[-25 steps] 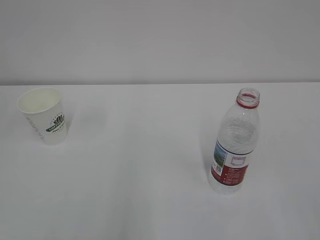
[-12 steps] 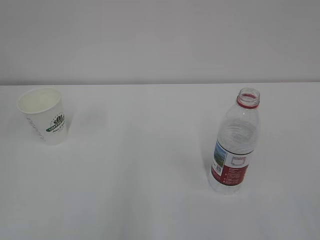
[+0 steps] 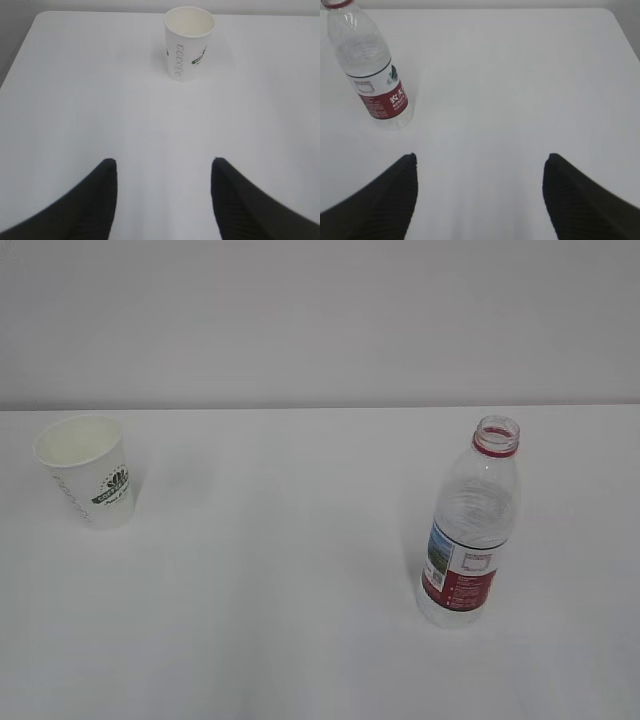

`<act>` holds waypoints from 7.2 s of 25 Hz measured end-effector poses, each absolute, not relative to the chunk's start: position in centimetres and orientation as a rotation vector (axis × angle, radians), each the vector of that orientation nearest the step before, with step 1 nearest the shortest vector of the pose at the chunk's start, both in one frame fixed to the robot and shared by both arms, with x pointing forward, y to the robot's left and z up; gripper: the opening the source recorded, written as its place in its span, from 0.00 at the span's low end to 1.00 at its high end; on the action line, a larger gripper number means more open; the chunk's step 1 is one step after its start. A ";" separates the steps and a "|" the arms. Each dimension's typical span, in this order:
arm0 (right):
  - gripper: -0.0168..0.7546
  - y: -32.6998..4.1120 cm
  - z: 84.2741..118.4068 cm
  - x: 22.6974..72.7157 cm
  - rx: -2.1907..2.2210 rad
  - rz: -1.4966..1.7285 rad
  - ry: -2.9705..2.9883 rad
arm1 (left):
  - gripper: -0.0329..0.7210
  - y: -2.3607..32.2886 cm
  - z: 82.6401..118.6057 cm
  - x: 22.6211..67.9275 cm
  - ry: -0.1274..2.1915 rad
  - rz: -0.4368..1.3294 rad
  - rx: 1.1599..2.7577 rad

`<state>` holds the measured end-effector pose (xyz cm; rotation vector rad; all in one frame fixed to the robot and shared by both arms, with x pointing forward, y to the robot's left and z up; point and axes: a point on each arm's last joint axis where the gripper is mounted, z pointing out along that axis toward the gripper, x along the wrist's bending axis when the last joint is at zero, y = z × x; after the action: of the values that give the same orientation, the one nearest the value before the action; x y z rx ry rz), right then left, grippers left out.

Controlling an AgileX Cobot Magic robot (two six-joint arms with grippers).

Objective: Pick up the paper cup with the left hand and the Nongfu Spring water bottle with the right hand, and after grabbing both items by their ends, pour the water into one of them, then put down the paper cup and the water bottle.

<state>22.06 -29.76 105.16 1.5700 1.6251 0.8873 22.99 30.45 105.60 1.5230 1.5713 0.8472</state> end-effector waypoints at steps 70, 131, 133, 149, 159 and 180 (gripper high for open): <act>0.78 -27.6 109.3 33.9 1.055 1.207 1.590 | 0.81 28.8 105.3 38.0 1.252 1.059 1.373; 0.78 -26.8 103.3 37.8 1.021 1.255 1.711 | 0.81 28.6 101.3 37.3 1.220 1.051 1.377; 0.78 -26.8 103.3 37.8 1.016 1.261 1.713 | 0.81 28.6 101.4 37.3 1.217 1.053 1.374; 0.78 -26.7 103.3 37.8 1.012 1.267 1.715 | 0.81 28.0 101.6 38.2 1.074 1.104 1.422; 0.78 -26.7 103.3 37.8 1.012 1.267 1.715 | 0.81 27.6 100.4 39.9 1.075 1.063 1.442; 0.78 -26.7 103.3 37.8 1.012 1.267 1.715 | 0.76 27.1 98.1 42.4 1.096 1.002 1.452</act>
<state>37.78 -26.73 103.34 1.0119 1.7153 1.2674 42.42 27.15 98.05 1.4516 1.0957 1.0022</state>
